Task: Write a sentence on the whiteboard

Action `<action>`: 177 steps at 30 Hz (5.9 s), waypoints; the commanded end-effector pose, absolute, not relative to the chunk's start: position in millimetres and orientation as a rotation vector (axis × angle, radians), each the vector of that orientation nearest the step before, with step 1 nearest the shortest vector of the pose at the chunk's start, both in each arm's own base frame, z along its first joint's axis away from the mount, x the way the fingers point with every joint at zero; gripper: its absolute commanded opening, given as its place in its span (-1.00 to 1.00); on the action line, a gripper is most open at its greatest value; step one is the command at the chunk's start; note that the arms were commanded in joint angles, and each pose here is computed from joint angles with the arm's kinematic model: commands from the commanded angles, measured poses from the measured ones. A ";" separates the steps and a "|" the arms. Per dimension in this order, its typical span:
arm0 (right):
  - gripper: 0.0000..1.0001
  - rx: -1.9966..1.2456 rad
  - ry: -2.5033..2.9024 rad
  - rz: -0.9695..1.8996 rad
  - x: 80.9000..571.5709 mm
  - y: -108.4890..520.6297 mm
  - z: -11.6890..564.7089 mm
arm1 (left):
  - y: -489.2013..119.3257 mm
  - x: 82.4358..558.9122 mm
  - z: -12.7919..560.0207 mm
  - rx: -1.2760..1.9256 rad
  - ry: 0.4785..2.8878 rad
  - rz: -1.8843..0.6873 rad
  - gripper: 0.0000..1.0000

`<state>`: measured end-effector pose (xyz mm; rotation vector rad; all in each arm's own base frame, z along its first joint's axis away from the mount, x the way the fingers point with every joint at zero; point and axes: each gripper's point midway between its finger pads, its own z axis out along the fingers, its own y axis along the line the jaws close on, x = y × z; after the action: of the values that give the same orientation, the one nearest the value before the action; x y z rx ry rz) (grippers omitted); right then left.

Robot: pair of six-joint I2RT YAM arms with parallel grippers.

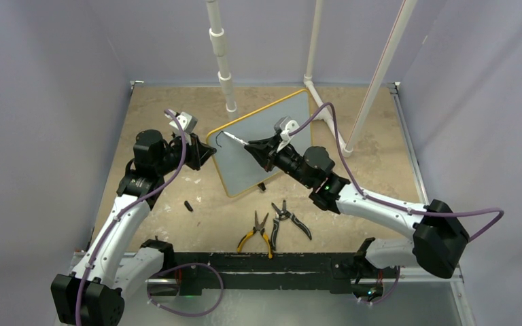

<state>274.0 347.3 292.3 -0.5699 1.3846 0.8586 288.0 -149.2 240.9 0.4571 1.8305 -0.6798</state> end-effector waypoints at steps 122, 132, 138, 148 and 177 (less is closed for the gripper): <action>-1.00 -0.587 1.394 0.939 234.7 326.7 292.9 | -139.3 289.8 237.0 0.453 1.823 -0.606 -1.00; -1.00 -0.608 1.382 0.921 247.2 316.4 288.1 | -138.2 290.7 234.1 0.450 1.831 -0.599 -1.00; -1.00 -0.611 1.365 0.909 251.8 319.4 291.0 | -138.1 292.5 231.8 0.449 1.839 -0.596 -1.00; -1.00 -0.595 1.312 0.902 261.2 326.6 306.6 | -138.6 293.5 229.5 0.453 1.845 -0.597 -1.00; -1.00 -0.548 1.370 0.854 280.8 330.9 294.6 | -139.4 293.4 229.0 0.458 1.846 -0.602 -1.00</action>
<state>273.4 334.7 269.7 -0.5961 1.4146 0.8763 287.2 -147.8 238.8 0.4521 1.8269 -0.6716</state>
